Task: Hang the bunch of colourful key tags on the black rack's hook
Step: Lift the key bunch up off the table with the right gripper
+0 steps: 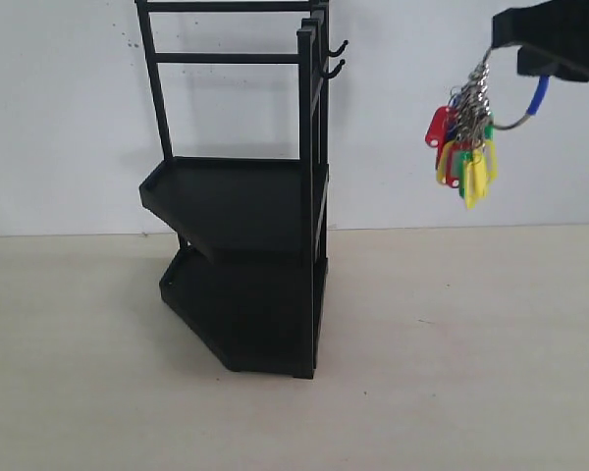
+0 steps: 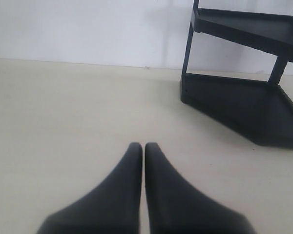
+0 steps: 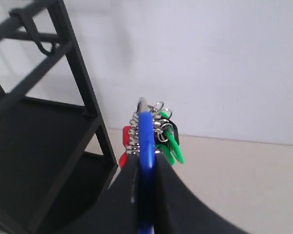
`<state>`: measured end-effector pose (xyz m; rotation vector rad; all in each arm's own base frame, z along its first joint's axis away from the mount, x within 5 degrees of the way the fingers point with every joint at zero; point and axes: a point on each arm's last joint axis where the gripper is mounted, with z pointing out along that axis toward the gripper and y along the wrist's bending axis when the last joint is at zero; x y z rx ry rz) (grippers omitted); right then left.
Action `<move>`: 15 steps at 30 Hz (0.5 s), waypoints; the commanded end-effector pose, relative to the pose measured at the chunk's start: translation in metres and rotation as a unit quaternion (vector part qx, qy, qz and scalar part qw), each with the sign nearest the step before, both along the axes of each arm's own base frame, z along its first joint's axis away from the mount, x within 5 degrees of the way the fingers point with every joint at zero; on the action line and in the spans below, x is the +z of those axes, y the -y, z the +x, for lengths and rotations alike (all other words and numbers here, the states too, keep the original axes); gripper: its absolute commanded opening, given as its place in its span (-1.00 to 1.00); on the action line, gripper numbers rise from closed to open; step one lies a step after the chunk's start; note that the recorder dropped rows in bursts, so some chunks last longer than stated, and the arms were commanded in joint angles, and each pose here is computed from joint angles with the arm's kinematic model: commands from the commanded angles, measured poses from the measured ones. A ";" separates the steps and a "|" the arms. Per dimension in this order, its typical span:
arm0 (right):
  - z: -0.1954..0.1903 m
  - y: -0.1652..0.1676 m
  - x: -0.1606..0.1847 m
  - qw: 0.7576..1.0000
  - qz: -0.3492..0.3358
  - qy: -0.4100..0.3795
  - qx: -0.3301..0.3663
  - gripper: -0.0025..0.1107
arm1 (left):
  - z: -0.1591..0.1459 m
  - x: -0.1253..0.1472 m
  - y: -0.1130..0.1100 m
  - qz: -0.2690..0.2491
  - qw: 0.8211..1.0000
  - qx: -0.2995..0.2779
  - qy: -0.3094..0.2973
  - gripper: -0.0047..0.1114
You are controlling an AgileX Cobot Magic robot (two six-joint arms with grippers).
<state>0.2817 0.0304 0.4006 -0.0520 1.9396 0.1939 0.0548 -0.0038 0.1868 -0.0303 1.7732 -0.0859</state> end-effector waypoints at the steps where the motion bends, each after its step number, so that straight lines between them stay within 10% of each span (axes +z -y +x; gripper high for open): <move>1: -0.030 0.001 0.018 0.999 0.025 0.043 -0.003 -0.96 | 0.000 0.001 0.000 0.004 1.000 0.000 0.004 -0.84; 4: -0.036 -0.009 0.009 0.995 -0.084 0.012 0.053 -0.96 | 0.000 0.001 0.000 0.004 1.000 0.000 0.004 -0.84; 7: -0.031 0.002 0.006 0.995 0.087 0.007 -0.039 -0.96 | 0.000 0.001 0.000 0.004 1.000 0.000 0.004 -0.84; 10: -0.032 -0.016 -0.001 0.995 -0.083 0.008 0.059 -0.96 | 0.000 0.001 0.000 0.004 1.000 0.000 0.004 -0.84; 12: -0.028 -0.006 -0.006 0.998 0.060 -0.018 -0.021 -0.96 | 0.000 0.001 0.000 0.004 1.000 0.000 0.004 -0.84; 15: -0.025 -0.013 -0.013 0.993 -0.101 -0.007 0.053 -0.96 | 0.000 0.001 0.000 0.004 1.000 0.000 0.004 -0.84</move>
